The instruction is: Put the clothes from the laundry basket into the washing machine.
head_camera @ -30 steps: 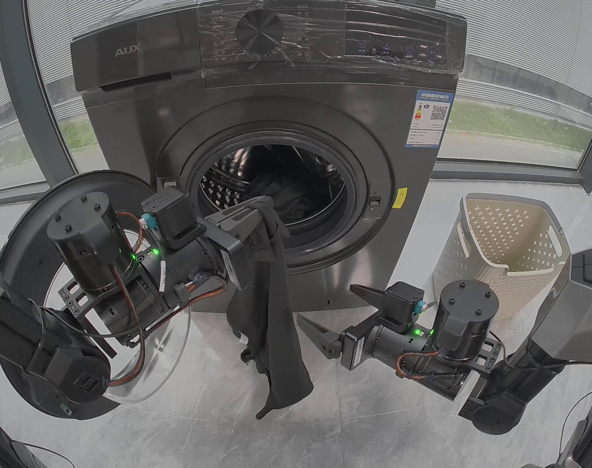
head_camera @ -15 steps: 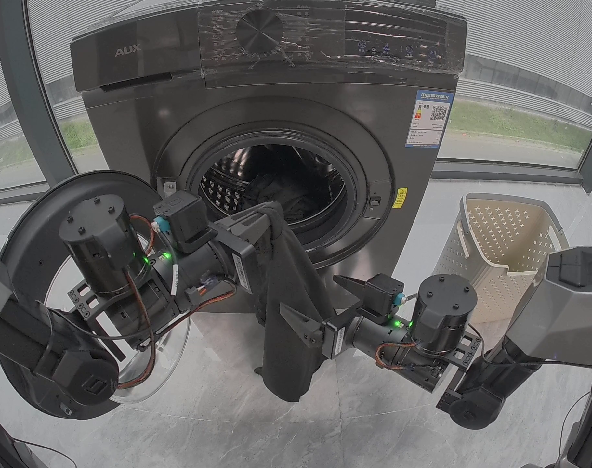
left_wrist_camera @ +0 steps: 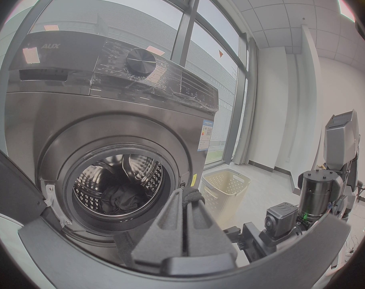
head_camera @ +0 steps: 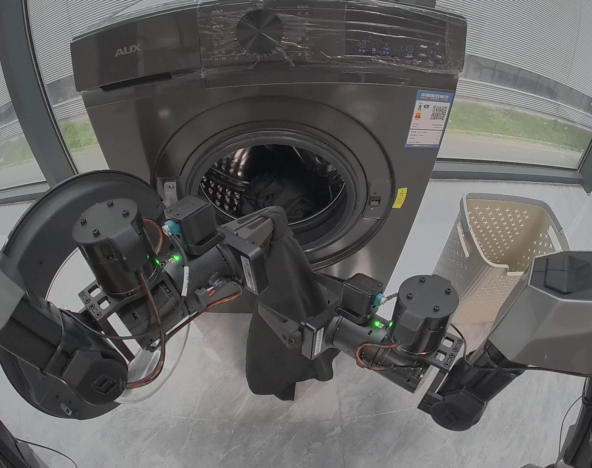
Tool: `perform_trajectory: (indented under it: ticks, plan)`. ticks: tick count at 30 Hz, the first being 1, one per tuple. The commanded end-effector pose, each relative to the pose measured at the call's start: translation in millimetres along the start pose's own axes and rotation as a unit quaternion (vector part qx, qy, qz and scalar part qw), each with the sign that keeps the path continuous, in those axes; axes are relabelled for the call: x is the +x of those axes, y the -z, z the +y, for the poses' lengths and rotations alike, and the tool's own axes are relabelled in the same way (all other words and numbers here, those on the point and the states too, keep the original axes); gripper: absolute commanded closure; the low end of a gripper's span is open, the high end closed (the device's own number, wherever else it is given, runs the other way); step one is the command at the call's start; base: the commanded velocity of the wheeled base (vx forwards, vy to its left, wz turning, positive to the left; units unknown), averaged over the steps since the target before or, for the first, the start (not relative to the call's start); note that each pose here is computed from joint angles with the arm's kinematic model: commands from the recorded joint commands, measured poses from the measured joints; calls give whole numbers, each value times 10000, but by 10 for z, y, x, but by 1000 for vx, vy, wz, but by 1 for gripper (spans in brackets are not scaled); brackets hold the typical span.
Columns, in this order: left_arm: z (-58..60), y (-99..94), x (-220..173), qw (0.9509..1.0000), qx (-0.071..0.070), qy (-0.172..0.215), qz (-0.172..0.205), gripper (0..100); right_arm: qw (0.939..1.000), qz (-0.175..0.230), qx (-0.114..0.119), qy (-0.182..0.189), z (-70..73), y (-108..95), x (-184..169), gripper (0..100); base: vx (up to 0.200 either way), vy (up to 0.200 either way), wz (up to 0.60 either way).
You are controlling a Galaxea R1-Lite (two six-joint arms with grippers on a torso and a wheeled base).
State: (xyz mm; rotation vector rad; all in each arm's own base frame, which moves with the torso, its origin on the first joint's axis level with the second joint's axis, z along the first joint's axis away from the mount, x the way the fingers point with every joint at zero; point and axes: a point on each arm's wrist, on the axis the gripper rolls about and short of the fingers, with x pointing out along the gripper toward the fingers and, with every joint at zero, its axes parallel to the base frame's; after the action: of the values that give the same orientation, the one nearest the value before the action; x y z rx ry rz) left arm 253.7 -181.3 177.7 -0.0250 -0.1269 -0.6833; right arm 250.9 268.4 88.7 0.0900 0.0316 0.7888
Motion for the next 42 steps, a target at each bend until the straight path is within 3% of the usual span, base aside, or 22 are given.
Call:
perform_trajectory:
  ticks: [1, 7, 12, 14, 18, 21, 24, 31, 32, 42]
  plan:
    - [-15, -6, 8, 10000, 1, -42, -15, 100, 9996, 47, -13, 277, -162, 93, 163, 0, 0, 0, 0]
    - [-14, -26, -1, 10000, 3, -66, -46, 100, 9988, -49, -127, 461, -307, 84, 379, 0, 0, 0, 0]
    - [-7, -33, -7, 9999, 4, -127, -53, 100, 9988, -88, -127, 466, -317, 93, 438, 0, 0, 0, 0]
    - [-7, -36, -5, 9999, 4, -135, -60, 100, 9989, -101, -119, 434, -292, 97, 440, 0, 0, 0, 0]
    - [-3, -27, 31, 9999, 12, -158, -68, 100, 9997, -83, -101, 212, -109, 105, 433, 0, 0, 0, 0]
    - [5, -33, 50, 9997, 14, -204, -90, 100, 9998, -72, -93, 174, -78, 117, 438, 0, 0, 0, 0]
    - [-4, -45, 64, 9997, 5, -189, -121, 100, 9996, -13, -80, 287, -164, 208, 506, 0, 0, 0, 0]
    - [23, -37, 32, 9997, 25, -235, -82, 100, 9955, 26, -31, 944, -443, 293, 570, 0, 0, 0, 0]
    - [44, -18, 13, 9997, 36, -257, -35, 100, 9942, 75, -24, 1071, -530, 278, 510, 0, 0, 0, 0]
    - [126, -10, -17, 9994, 60, -347, -10, 100, 9889, 130, -69, 1479, -830, 65, 181, 0, 0, 0, 0]
